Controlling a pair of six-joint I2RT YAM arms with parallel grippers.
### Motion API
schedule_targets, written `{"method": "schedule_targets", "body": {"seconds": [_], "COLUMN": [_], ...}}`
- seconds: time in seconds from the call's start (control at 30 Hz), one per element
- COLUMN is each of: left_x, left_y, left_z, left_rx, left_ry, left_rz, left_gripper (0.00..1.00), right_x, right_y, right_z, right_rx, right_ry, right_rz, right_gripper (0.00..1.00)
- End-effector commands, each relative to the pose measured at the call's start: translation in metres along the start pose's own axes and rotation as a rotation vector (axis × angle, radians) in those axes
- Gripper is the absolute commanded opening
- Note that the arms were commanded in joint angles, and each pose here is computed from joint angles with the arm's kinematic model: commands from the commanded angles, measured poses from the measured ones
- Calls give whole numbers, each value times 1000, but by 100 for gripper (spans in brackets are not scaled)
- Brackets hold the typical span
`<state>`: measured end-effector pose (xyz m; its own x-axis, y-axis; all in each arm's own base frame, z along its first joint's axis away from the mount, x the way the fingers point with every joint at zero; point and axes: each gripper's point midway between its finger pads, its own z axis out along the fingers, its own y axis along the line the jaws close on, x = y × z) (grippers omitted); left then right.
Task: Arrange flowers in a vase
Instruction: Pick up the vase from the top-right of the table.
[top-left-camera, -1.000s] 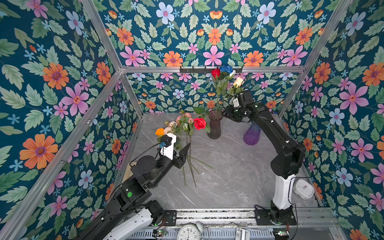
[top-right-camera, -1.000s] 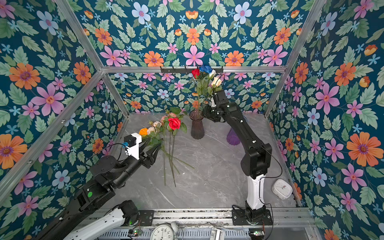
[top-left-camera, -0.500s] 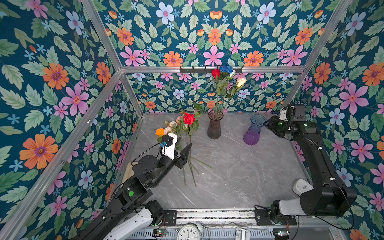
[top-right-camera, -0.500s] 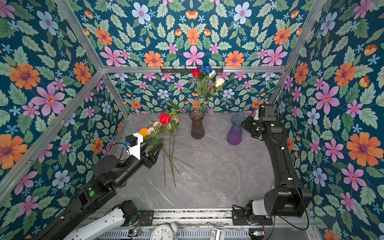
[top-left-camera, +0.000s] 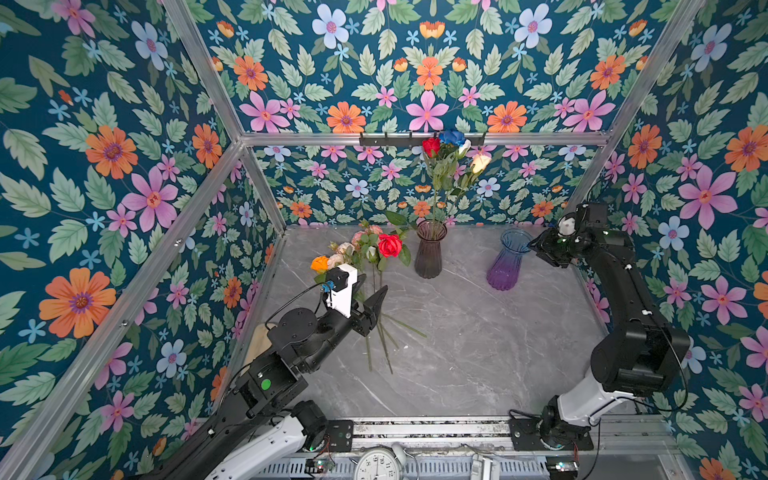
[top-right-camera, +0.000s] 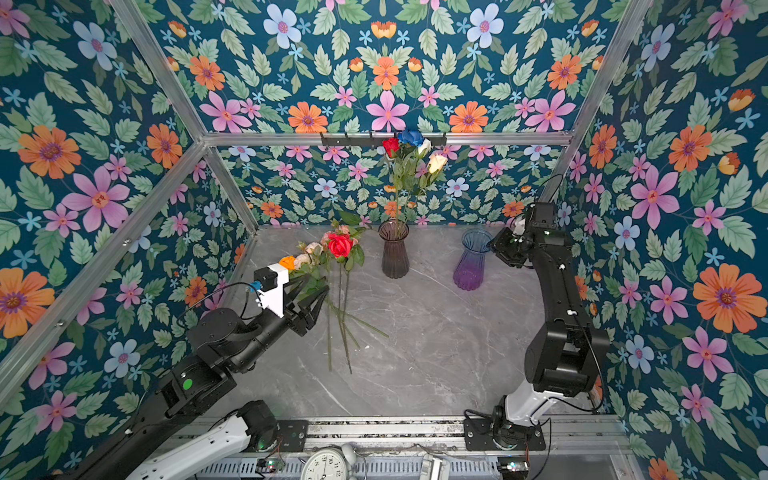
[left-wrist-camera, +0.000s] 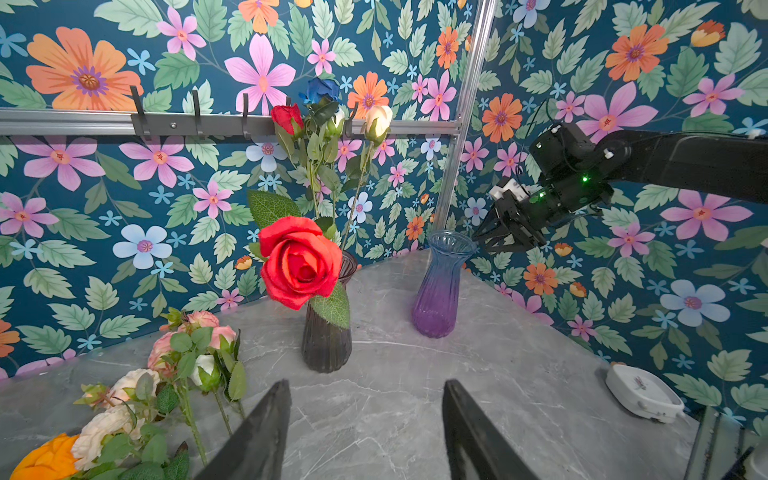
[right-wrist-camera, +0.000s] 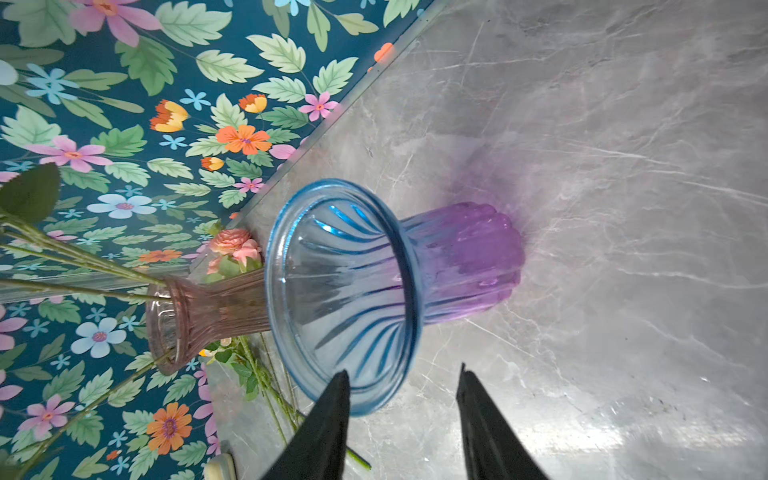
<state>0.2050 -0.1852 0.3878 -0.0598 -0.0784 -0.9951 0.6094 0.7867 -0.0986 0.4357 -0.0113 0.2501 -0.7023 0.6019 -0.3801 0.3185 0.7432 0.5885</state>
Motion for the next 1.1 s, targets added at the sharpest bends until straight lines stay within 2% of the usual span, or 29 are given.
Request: {"method": "schedule_targets", "body": {"seconds": [0.0, 0.27, 0.3, 0.37, 0.43, 0.47, 0.7, 0.87, 1.07], "left_x": [-7, -5, -4, -3, -3, -3, 1, 11, 43], "left_y": [-1, -4, -4, -4, -5, -5, -9, -16, -27], "left_z": [1, 6, 6, 7, 8, 8, 15, 26, 50], "left_rx": [6, 14, 15, 14, 17, 18, 37, 67, 109], "left_ry": [-30, -22, -21, -19, -19, -18, -13, -3, 73], "left_rz": [-10, -9, -8, -10, -11, -12, -46, -98, -175], "left_gripper": [61, 61, 61, 61, 61, 61, 60, 61, 61], "right_x": [-5, -1, -2, -1, 0, 1, 16, 66, 169], "right_y": [11, -14, -15, -16, -13, -12, 3, 43, 69], "right_z": [-2, 42, 45, 49, 48, 46, 10, -28, -52], "right_rx": [-41, 22, 27, 32, 30, 32, 33, -41, -120], "right_ry": [-10, 91, 97, 108, 107, 104, 72, 87, 206], "right_rz": [-12, 5, 1, -4, -14, -21, -79, -172, -291], "right_gripper": [44, 42, 39, 26, 6, 0, 0, 0, 0]}}
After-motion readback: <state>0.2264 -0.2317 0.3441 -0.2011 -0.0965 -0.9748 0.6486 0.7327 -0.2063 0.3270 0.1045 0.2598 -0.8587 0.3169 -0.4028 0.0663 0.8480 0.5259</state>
